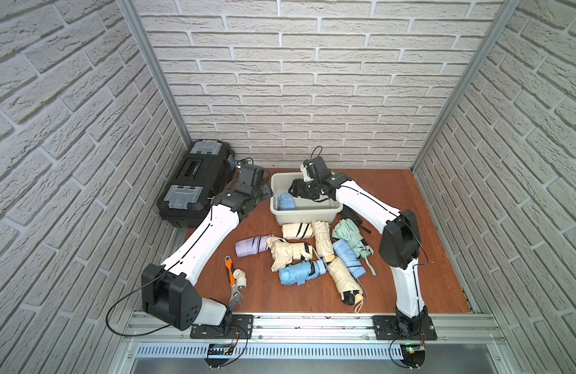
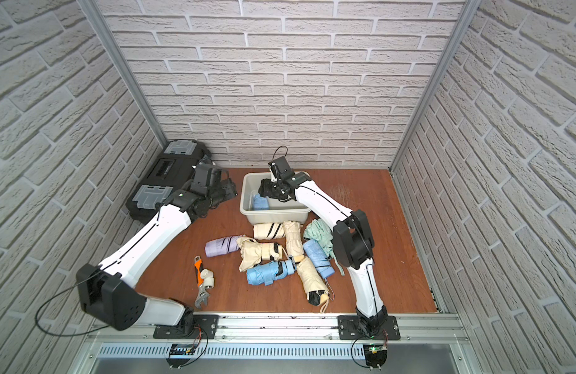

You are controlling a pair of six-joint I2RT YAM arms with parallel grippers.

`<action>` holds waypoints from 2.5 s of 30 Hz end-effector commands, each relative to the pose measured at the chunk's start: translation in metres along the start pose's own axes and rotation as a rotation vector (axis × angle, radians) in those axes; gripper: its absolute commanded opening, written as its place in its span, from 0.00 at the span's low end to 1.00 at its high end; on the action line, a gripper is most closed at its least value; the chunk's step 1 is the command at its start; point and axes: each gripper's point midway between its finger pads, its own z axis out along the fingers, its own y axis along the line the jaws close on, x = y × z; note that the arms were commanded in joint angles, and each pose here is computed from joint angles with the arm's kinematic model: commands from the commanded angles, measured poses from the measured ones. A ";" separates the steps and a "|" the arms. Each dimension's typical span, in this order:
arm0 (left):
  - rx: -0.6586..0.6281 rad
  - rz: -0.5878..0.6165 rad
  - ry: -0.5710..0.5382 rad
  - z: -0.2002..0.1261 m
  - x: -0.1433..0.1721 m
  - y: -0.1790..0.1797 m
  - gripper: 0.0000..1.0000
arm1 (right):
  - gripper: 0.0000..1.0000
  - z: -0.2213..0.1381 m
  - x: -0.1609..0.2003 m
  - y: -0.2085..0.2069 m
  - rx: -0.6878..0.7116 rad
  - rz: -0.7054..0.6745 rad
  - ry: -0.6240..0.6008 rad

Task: Put the umbrella into the storage box
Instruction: Place the umbrella in the storage box, then pick up the umbrella from the center of the board.

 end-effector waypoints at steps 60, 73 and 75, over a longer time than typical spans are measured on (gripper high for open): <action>0.439 1.416 0.671 0.041 0.185 0.129 0.98 | 0.76 -0.176 0.039 -0.042 0.109 -0.386 -0.398; 0.395 1.481 0.721 0.061 0.200 0.147 0.98 | 0.76 -0.173 0.044 -0.045 0.103 -0.359 -0.394; 0.396 1.486 0.723 0.065 0.202 0.147 0.95 | 0.76 -0.174 0.044 -0.045 0.101 -0.355 -0.394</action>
